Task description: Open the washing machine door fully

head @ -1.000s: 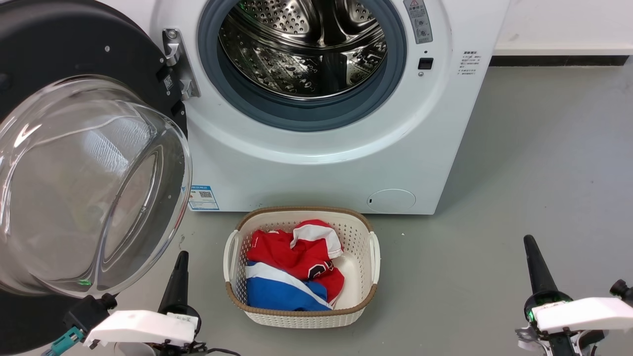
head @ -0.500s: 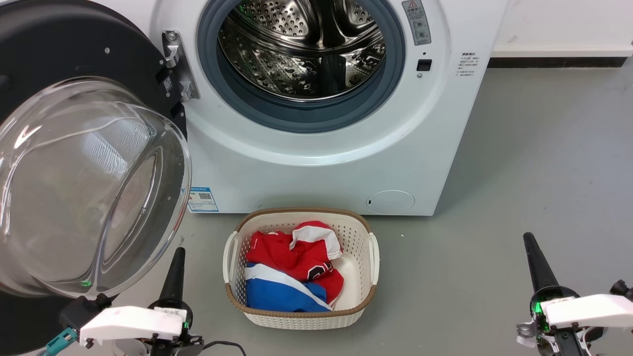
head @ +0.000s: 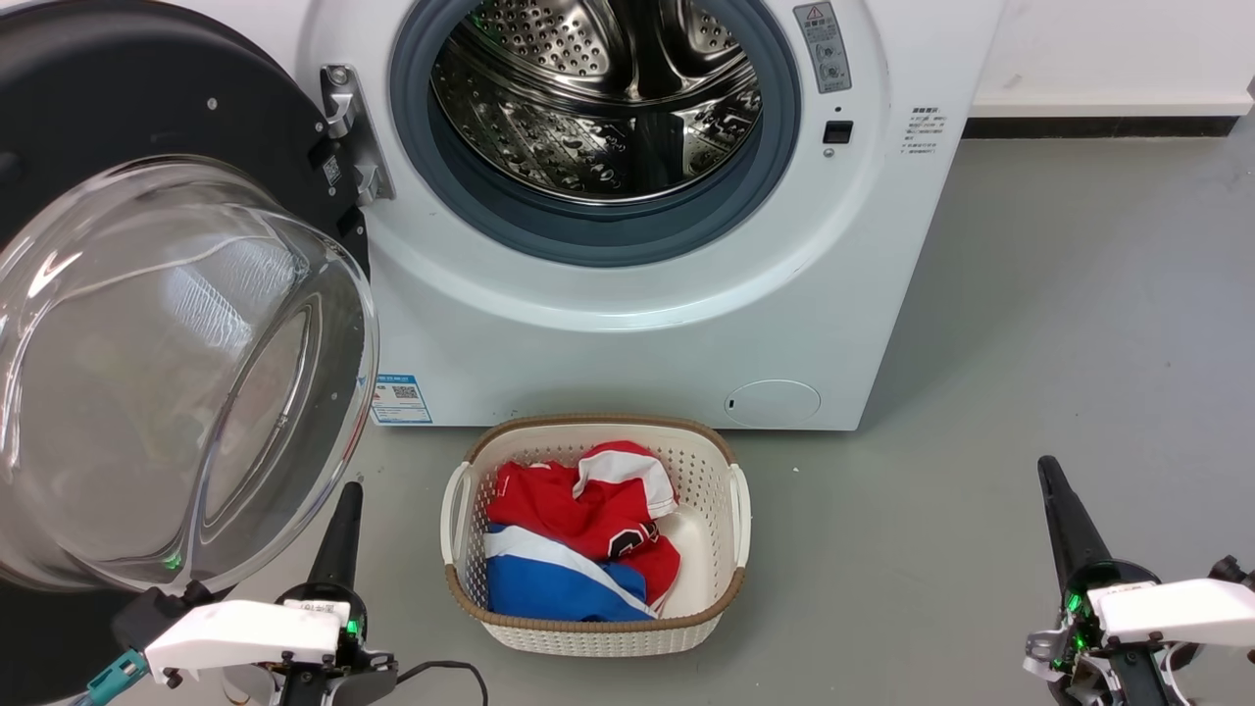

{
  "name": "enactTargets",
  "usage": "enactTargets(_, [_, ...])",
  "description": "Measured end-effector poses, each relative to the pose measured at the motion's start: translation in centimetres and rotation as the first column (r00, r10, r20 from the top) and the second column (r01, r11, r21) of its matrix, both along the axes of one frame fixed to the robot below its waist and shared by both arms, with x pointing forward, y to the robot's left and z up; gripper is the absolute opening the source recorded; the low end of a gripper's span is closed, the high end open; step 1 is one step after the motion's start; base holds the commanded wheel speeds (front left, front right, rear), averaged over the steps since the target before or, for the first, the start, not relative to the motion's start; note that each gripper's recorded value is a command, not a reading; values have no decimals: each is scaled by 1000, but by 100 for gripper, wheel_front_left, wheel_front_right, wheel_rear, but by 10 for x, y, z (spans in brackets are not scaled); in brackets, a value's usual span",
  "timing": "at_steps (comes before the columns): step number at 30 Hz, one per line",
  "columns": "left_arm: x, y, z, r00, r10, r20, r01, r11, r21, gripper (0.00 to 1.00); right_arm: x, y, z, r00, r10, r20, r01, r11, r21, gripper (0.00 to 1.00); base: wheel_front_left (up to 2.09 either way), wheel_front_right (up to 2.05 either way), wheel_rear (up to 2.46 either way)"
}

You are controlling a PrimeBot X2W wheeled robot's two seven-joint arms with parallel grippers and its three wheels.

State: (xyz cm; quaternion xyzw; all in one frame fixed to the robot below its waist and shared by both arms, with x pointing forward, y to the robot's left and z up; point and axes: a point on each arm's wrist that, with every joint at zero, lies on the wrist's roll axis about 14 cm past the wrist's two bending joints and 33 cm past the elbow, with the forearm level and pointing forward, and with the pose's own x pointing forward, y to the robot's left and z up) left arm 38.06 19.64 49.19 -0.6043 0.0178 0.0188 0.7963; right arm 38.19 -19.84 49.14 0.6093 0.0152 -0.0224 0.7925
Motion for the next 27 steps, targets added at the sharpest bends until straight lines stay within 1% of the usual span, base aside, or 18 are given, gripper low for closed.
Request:
enactTargets(14, [3,2,5,1000,3,15,-2,993,-115,0,3,0,6,1000,3,19,-5,994,109,0,0,0,0])
enactTargets(27, [5,3,9,1000,4,28,2,977,-212,0,5,-1,11,999,4,37,-11,979,202,0,0,0,0])
